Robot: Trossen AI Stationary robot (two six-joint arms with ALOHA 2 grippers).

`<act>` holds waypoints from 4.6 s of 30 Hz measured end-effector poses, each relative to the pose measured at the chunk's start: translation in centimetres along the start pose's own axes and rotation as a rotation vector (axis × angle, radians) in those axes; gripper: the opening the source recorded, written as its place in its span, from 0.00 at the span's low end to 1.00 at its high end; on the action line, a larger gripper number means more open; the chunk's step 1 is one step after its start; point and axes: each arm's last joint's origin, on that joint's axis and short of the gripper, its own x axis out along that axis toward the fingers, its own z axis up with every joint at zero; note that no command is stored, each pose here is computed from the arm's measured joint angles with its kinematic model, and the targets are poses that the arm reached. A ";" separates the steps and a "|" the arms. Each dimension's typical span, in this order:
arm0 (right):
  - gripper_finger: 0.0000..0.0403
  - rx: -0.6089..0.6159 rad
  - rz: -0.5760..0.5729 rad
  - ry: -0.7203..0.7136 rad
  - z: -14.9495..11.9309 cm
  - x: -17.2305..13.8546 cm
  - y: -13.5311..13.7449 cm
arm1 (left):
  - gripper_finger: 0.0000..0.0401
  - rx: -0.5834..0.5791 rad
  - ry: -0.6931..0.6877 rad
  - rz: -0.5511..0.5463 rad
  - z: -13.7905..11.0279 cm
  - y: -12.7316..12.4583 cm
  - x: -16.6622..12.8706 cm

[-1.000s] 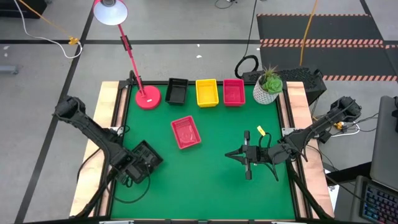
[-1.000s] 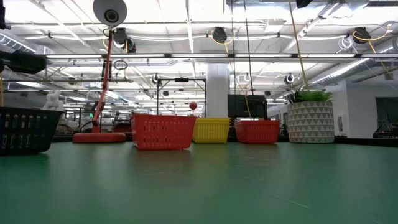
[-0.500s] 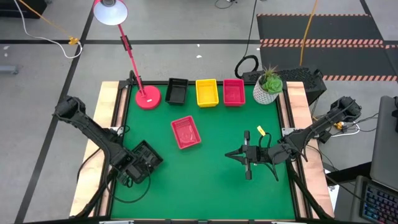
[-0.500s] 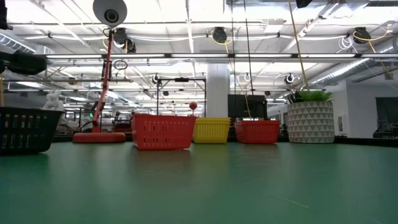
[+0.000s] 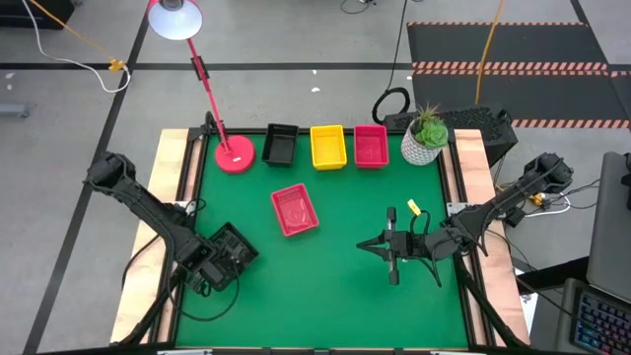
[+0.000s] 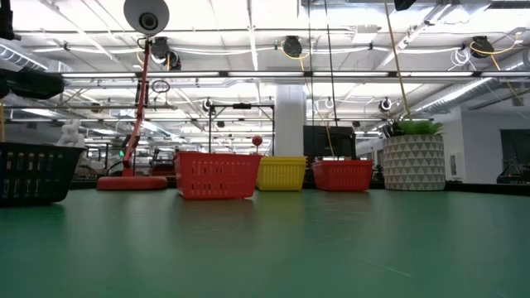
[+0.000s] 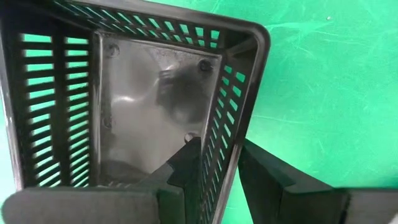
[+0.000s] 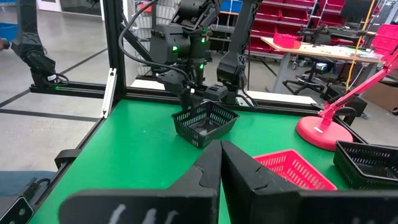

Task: Stack baskets by color
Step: Stack the bottom black bin on the top stacked black bin

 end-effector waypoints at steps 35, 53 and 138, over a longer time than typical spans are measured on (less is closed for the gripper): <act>0.01 -0.002 0.000 0.004 0.0 0.0 0.0 | 0.03 -0.338 -0.160 0.082 2.9 2.5 -3.8; 0.01 -0.080 -0.001 -0.012 0.1 0.0 0.0 | 0.02 -0.531 -0.308 0.337 3.8 10.9 -13.3; 0.01 -0.301 -0.041 -0.004 0.2 0.5 -0.9 | 0.02 -1.778 -0.155 0.497 -0.6 41.1 -10.5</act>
